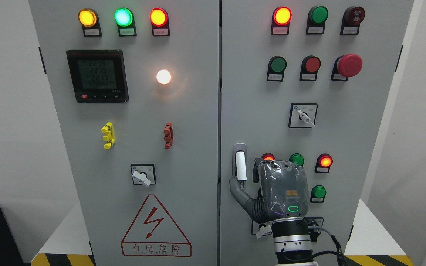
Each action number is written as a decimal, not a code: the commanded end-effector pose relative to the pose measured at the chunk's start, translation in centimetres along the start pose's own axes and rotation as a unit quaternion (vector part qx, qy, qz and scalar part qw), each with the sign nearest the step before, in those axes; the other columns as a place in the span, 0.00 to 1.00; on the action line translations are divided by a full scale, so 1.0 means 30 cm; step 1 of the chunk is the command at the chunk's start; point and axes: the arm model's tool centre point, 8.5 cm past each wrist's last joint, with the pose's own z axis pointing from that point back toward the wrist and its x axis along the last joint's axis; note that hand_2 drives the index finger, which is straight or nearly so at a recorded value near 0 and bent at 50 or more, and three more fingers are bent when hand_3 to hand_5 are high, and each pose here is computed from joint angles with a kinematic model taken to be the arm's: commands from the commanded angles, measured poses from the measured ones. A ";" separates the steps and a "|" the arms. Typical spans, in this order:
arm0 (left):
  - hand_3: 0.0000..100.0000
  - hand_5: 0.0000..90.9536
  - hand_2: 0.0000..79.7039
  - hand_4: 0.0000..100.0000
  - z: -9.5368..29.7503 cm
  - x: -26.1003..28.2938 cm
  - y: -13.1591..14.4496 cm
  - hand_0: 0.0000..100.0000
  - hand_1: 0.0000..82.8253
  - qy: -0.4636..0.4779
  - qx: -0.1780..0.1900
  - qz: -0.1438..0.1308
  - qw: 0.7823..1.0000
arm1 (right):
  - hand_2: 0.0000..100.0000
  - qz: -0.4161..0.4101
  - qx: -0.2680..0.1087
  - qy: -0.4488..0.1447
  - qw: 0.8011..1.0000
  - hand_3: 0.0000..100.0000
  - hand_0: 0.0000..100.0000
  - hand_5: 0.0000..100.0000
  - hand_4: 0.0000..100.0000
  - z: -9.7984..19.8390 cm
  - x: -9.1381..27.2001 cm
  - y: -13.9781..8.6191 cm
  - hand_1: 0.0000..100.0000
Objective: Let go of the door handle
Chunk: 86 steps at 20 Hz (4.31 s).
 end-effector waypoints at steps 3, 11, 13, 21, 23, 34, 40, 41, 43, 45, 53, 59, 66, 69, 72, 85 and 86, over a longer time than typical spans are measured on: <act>0.09 0.00 0.03 0.01 -0.002 0.023 -0.003 0.00 0.00 -0.009 -0.001 -0.011 1.000 | 0.78 0.001 0.000 0.009 1.000 1.00 0.21 0.94 0.99 -0.001 -0.019 0.001 0.40; 0.09 0.00 0.03 0.01 -0.002 0.023 -0.003 0.00 0.00 -0.009 -0.001 -0.011 1.000 | 0.78 0.003 -0.002 0.017 1.000 1.00 0.24 0.94 0.99 -0.004 -0.041 -0.002 0.40; 0.09 0.00 0.03 0.01 -0.002 0.023 -0.003 0.00 0.00 -0.009 -0.001 -0.011 1.000 | 0.78 0.003 -0.002 0.018 1.000 1.00 0.24 0.94 1.00 -0.003 -0.041 -0.001 0.40; 0.09 0.00 0.03 0.01 -0.002 0.023 -0.003 0.00 0.00 -0.009 -0.001 -0.011 1.000 | 0.78 0.004 -0.004 0.023 1.000 1.00 0.26 0.94 1.00 -0.003 -0.054 -0.006 0.39; 0.09 0.00 0.03 0.01 -0.002 0.023 -0.003 0.00 0.00 -0.009 -0.001 -0.011 1.000 | 0.78 0.005 -0.004 0.024 1.000 1.00 0.26 0.94 1.00 -0.003 -0.056 -0.006 0.39; 0.09 0.00 0.03 0.01 -0.002 0.023 -0.003 0.00 0.00 -0.009 -0.001 -0.011 1.000 | 0.78 0.004 -0.009 0.024 1.000 1.00 0.27 0.94 1.00 -0.001 -0.055 -0.016 0.40; 0.09 0.00 0.03 0.01 -0.002 0.023 -0.003 0.00 0.00 -0.009 -0.001 -0.011 1.000 | 0.78 0.004 -0.011 0.029 1.000 1.00 0.27 0.94 1.00 -0.001 -0.064 -0.019 0.40; 0.09 0.00 0.03 0.01 -0.002 0.023 -0.003 0.00 0.00 -0.009 -0.001 -0.011 1.000 | 0.78 0.005 -0.011 0.031 0.999 1.00 0.27 0.94 1.00 -0.003 -0.065 -0.020 0.40; 0.09 0.00 0.03 0.01 -0.002 0.023 -0.003 0.00 0.00 -0.009 -0.001 -0.011 1.000 | 0.78 0.005 -0.012 0.030 0.999 1.00 0.26 0.94 1.00 -0.005 -0.064 -0.022 0.40; 0.09 0.00 0.03 0.01 -0.002 0.023 -0.003 0.00 0.00 -0.009 -0.001 -0.011 1.000 | 0.78 0.005 -0.012 0.030 0.999 1.00 0.26 0.94 1.00 -0.005 -0.064 -0.022 0.40; 0.09 0.00 0.03 0.01 -0.002 0.023 -0.003 0.00 0.00 -0.009 -0.001 -0.011 1.000 | 0.77 0.007 -0.015 0.040 0.999 1.00 0.25 0.94 1.00 -0.007 -0.078 -0.026 0.42; 0.09 0.00 0.03 0.01 -0.002 0.023 -0.003 0.00 0.00 -0.009 -0.001 -0.011 1.000 | 0.77 0.007 -0.024 0.042 0.999 1.00 0.26 0.94 1.00 -0.009 -0.083 -0.032 0.42; 0.09 0.00 0.03 0.01 -0.002 0.023 -0.003 0.00 0.00 -0.009 -0.001 -0.011 1.000 | 0.77 0.006 -0.032 0.043 0.999 1.00 0.26 0.94 1.00 -0.012 -0.087 -0.049 0.42; 0.09 0.00 0.03 0.01 -0.002 0.023 -0.003 0.00 0.00 -0.009 -0.001 -0.011 1.000 | 0.77 0.006 -0.032 0.044 0.999 1.00 0.26 0.94 0.99 -0.010 -0.089 -0.049 0.42; 0.09 0.00 0.03 0.01 -0.002 0.023 -0.003 0.00 0.00 -0.009 -0.001 -0.011 1.000 | 0.77 0.007 -0.033 0.045 0.998 1.00 0.26 0.94 0.99 -0.010 -0.090 -0.050 0.42; 0.09 0.00 0.03 0.01 -0.002 0.023 -0.003 0.00 0.00 -0.009 -0.001 -0.011 1.000 | 0.76 0.009 -0.039 0.054 0.998 1.00 0.27 0.94 0.99 -0.017 -0.115 -0.063 0.42; 0.09 0.00 0.03 0.01 -0.002 0.023 -0.003 0.00 0.00 -0.009 -0.001 -0.011 1.000 | 0.76 0.009 -0.041 0.056 0.998 1.00 0.27 0.94 0.99 -0.019 -0.120 -0.066 0.43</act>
